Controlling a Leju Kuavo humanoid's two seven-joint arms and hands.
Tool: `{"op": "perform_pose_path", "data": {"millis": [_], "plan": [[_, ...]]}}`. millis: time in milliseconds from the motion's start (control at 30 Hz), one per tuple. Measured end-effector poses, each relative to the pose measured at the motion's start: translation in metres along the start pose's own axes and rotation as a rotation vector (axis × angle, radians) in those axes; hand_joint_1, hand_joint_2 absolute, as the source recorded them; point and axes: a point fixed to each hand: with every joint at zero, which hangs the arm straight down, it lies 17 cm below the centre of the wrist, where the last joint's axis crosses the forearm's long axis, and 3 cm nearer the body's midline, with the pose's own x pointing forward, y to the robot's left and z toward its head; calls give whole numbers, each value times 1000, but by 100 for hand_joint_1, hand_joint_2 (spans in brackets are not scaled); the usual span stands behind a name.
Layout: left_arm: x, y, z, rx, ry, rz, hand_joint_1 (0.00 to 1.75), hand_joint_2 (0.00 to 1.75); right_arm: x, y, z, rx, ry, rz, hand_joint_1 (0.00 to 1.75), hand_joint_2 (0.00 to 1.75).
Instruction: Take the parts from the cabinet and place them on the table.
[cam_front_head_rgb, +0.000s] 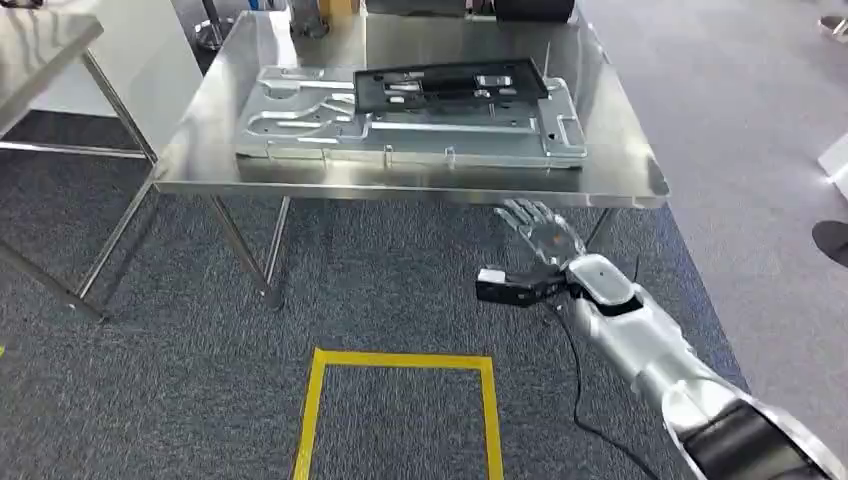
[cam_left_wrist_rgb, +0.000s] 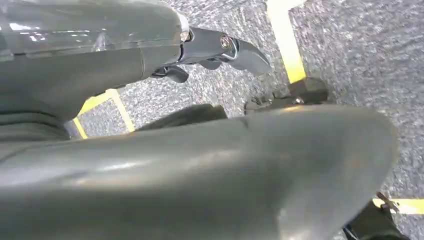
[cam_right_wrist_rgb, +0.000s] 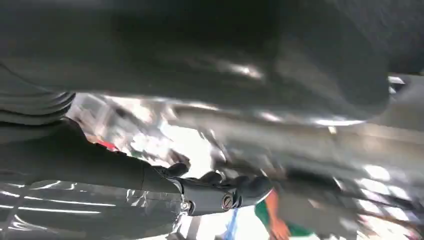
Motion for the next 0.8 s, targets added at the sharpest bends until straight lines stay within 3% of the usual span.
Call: {"op": "perform_pose_path", "data": {"millis": [233, 400, 533, 700, 800], "plan": [[-11, 0, 0, 10, 38, 16, 0, 0, -45, 123, 73, 188, 258, -197, 0, 0], [-35, -5, 3, 7, 80, 8, 0, 0, -47, 220, 154, 327, 494, -405, 0, 0], [-42, -4, 4, 9, 96, 1, 0, 0, -25, 287, 222, 468, 657, -554, 0, 0], [-45, -1, 4, 14, 101, -5, 0, 0, 8, 331, 276, 571, 766, -676, 0, 0], [-45, 1, 4, 18, 103, -6, 0, 0, 14, 341, 289, 597, 800, -705, 0, 0]]}}
